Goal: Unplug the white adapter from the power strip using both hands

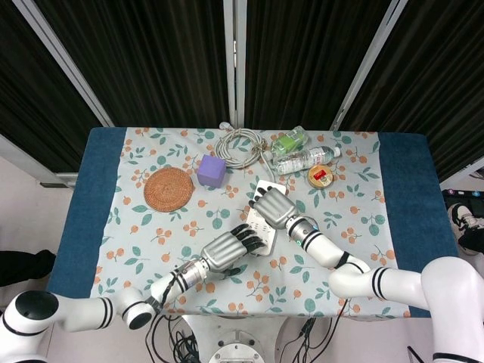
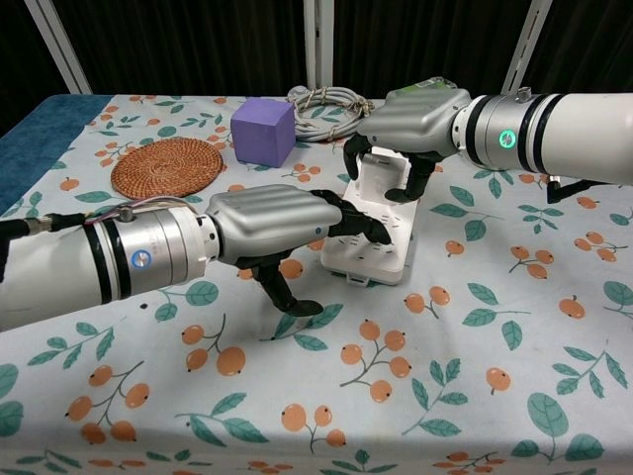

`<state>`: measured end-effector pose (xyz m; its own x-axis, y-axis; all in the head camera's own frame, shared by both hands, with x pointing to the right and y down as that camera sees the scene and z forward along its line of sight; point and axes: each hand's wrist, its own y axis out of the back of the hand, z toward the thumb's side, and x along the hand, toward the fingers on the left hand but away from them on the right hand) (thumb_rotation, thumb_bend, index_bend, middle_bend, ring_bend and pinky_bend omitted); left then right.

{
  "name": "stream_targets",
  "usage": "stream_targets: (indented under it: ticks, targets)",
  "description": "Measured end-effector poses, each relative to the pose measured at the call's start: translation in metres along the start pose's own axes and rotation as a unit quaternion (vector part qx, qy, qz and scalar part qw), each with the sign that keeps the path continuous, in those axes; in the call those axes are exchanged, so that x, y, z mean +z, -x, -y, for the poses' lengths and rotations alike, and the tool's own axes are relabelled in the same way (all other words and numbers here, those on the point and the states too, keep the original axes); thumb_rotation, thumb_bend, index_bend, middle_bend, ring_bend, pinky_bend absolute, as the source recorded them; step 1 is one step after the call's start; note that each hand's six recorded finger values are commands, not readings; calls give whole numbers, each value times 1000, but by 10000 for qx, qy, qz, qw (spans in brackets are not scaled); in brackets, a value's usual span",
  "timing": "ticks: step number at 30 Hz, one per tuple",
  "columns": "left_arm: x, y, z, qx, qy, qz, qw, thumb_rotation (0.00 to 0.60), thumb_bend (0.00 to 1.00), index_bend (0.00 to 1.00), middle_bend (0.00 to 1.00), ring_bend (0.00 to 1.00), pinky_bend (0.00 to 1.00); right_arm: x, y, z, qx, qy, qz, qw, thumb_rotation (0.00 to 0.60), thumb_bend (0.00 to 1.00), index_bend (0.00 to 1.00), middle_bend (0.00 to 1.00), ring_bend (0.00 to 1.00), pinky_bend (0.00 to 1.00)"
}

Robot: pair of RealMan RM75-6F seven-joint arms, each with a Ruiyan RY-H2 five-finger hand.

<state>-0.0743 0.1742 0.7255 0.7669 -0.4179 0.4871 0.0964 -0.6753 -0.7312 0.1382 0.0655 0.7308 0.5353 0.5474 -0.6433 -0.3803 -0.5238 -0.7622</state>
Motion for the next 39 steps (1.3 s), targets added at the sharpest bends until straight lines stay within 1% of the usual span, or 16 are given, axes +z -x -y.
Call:
stream_targets:
  ticks: [3, 7, 9, 12, 16, 26, 39]
  targets:
    - [-2, -1, 0, -2, 43, -22, 10000, 600, 275, 134, 136, 64, 13, -1, 0, 0, -8, -24, 2, 10000, 600, 328, 431, 374, 245, 357]
    - [-5, -1, 0, -12, 108, -63, 9999, 600, 274, 134, 136, 64, 13, -2, 0, -1, -30, -33, 9, 10000, 600, 348, 570, 474, 351, 409]
    - [-6, -1, 1, -30, 135, -77, 9999, 600, 274, 134, 136, 64, 13, -2, 0, -2, -36, -15, 13, 10000, 600, 354, 605, 504, 382, 426]
    - [-7, -2, 1, -53, 155, -94, 9998, 600, 274, 133, 136, 64, 15, -2, 0, -2, -56, -19, 5, 10000, 600, 361, 690, 561, 438, 451]
    - [-9, -3, 1, -57, 196, -127, 9997, 600, 273, 131, 136, 64, 17, -2, -1, -5, -125, 17, -5, 9999, 600, 369, 751, 604, 482, 486]
    - [-12, -5, 2, -141, 251, -189, 9994, 600, 273, 127, 136, 64, 18, -5, -5, -4, -202, 114, -39, 9997, 600, 410, 850, 660, 548, 547]
    - [-18, -8, 4, -211, 291, -282, 9990, 600, 271, 126, 136, 63, 18, -12, -14, -4, -332, 207, 13, 9992, 600, 458, 894, 688, 576, 580]
